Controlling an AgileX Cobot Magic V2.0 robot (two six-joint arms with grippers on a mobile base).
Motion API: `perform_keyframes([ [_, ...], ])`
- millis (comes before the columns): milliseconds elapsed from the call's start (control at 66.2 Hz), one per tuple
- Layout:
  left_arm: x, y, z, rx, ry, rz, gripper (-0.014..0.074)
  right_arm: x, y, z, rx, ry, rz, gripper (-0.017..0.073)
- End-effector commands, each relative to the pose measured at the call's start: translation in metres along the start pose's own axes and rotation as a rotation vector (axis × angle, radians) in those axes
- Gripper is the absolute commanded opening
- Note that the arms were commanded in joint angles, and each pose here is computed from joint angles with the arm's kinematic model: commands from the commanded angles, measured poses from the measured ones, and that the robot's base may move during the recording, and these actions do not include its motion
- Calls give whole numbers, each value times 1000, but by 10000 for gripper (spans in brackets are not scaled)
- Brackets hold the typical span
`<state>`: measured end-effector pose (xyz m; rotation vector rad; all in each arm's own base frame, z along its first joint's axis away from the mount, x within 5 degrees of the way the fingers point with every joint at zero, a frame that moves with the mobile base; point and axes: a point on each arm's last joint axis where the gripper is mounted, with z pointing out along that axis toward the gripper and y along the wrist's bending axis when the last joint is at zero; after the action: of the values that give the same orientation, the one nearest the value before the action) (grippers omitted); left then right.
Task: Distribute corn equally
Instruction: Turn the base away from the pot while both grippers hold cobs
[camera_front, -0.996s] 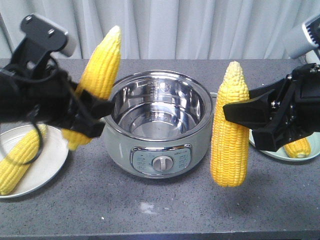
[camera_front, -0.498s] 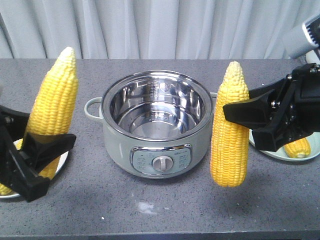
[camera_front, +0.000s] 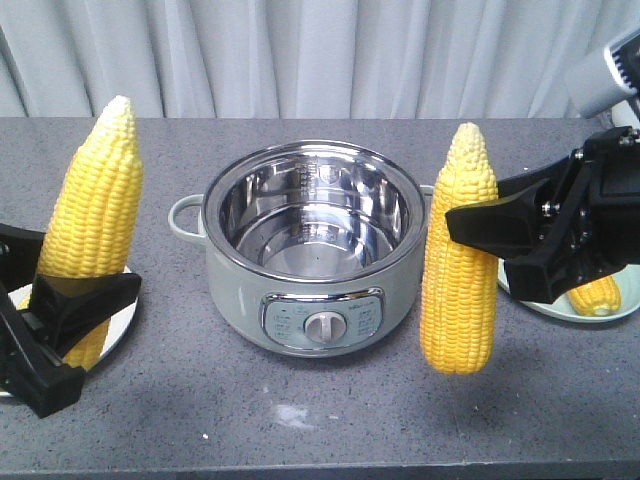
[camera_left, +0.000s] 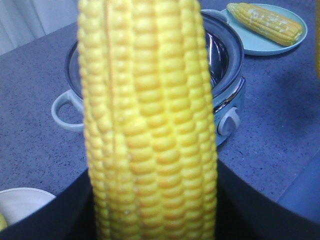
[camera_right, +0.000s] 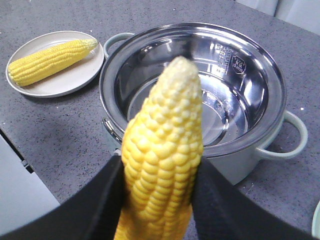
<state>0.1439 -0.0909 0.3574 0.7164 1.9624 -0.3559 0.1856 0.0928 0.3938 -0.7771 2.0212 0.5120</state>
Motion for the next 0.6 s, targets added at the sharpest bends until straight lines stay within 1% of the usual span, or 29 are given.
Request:
perform_keyframes([
  [0, -14, 1, -7, -16, -101, -9, 307, -12, 2, -10, 18, -90, -1, 204],
  [589, -14, 1, -7, -16, -101, -9, 307, -12, 2, -10, 18, -90, -1, 204],
])
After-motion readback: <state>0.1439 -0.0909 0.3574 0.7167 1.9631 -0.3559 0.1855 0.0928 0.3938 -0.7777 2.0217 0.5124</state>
